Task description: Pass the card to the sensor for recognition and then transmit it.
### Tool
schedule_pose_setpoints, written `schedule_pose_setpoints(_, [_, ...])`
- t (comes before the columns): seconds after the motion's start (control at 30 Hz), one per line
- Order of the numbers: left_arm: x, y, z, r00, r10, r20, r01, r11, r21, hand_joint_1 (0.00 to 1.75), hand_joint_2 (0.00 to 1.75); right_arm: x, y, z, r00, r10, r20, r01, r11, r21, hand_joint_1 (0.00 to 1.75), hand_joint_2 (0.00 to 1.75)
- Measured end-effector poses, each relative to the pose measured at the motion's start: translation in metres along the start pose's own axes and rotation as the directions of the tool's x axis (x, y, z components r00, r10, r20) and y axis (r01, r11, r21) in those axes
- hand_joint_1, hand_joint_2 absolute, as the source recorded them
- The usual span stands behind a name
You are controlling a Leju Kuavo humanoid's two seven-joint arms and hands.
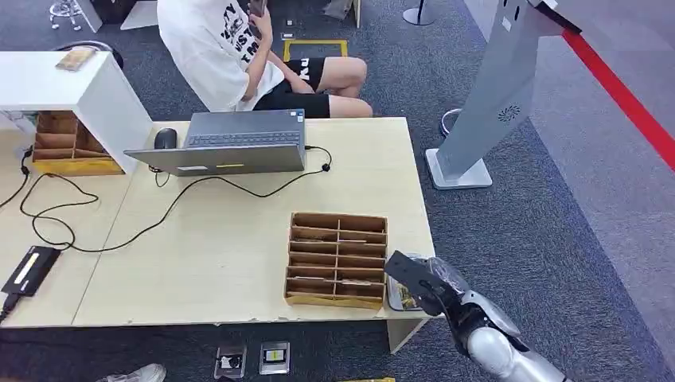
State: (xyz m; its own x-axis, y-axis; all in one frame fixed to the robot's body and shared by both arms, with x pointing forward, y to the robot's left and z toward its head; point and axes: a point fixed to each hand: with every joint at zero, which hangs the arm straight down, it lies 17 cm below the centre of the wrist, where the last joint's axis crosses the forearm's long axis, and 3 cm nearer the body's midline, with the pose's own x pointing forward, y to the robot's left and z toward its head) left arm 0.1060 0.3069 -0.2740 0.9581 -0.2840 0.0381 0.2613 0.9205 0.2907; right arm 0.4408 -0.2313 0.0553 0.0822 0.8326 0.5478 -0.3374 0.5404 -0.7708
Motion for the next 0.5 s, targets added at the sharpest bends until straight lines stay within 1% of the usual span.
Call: schedule_pose_setpoints(0.5, [0.003,0.0,0.0,1.0,-0.016,0.01,0.016,1.0,-0.003,0.0,0.0,0.02,-0.021,0.016,0.998,0.033,0.047,-0.03,0.998,-0.055,1.75,1.75])
